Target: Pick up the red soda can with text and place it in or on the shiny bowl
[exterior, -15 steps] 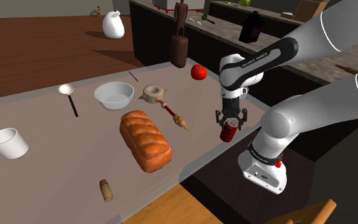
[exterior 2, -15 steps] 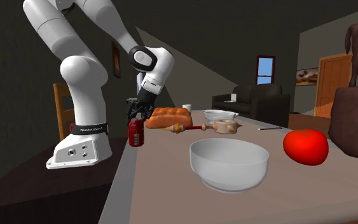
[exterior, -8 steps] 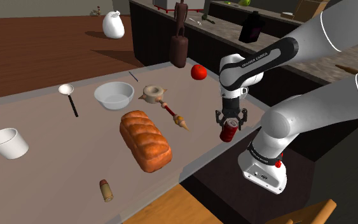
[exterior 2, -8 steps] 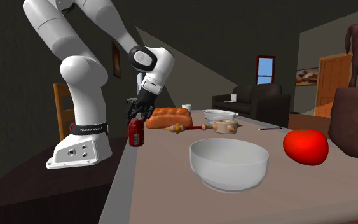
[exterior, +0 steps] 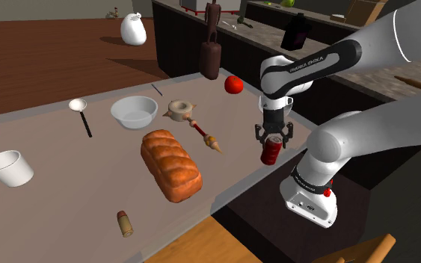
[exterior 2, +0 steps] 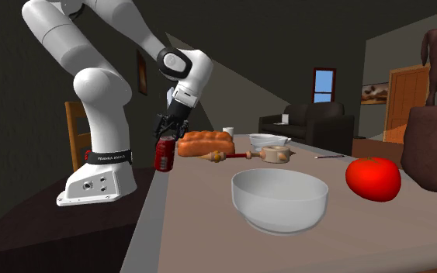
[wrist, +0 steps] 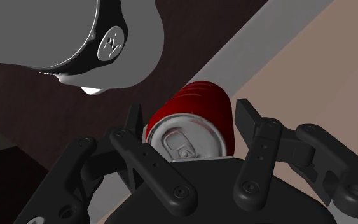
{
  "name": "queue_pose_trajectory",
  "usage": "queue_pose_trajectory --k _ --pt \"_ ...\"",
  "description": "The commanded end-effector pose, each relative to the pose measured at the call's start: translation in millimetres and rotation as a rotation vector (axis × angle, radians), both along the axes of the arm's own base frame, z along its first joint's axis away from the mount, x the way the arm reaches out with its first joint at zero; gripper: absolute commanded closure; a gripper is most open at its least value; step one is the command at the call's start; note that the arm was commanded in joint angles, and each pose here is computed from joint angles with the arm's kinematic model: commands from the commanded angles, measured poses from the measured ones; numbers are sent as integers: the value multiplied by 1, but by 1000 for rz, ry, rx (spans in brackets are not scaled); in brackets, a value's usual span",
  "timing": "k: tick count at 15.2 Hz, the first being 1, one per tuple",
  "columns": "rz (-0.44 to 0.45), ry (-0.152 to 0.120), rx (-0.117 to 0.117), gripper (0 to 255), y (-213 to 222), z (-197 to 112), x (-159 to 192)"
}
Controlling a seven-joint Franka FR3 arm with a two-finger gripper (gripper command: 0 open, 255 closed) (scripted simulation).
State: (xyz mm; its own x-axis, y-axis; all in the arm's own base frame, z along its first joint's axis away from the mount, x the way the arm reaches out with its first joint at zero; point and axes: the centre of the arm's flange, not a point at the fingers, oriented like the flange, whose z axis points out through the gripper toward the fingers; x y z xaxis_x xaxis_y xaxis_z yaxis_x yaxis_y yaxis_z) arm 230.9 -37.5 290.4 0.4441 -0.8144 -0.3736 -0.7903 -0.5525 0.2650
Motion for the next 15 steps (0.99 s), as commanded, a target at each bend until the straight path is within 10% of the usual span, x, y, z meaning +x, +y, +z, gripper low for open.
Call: queue_pose_trajectory --k 1,15 --pt "0 1 0 255 0 10 -1" --pt "0 1 0 255 0 84 -1"
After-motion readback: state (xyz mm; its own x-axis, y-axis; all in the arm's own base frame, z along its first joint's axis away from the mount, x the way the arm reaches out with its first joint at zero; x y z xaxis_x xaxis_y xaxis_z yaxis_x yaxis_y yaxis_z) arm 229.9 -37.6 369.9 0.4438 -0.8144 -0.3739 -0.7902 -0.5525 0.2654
